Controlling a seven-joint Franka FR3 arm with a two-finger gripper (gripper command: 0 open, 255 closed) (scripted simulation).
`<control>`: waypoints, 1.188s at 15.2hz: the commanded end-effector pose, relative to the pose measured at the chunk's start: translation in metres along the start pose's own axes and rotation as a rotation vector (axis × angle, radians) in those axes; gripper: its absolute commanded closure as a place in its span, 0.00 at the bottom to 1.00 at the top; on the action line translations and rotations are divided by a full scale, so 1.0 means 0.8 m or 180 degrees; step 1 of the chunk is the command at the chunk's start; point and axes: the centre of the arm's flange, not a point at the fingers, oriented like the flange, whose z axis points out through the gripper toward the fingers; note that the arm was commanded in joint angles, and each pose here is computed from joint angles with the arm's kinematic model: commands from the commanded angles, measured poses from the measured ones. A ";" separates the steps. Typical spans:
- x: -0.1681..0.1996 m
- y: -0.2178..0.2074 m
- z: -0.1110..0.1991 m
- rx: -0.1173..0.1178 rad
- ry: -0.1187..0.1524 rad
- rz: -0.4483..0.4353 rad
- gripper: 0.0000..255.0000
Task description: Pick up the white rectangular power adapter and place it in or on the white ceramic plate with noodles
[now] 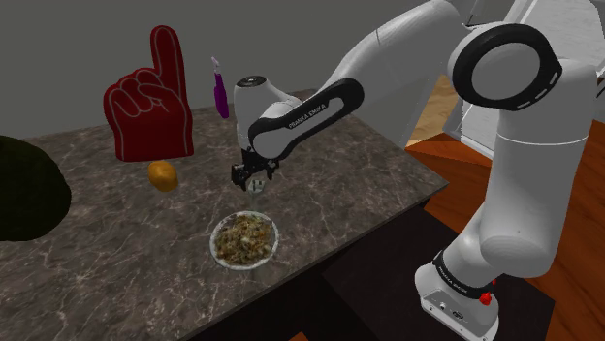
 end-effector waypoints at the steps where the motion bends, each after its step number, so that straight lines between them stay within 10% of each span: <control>1: 0.001 -0.001 0.014 0.0001 0.0001 0.0000 0.00; 10: 0.001 -0.001 0.024 0.0001 0.0001 0.0000 0.00; 11: 0.001 -0.001 0.024 0.0001 0.0001 0.0000 1.00; 18: 0.001 -0.001 0.025 0.0001 0.0001 0.0000 1.00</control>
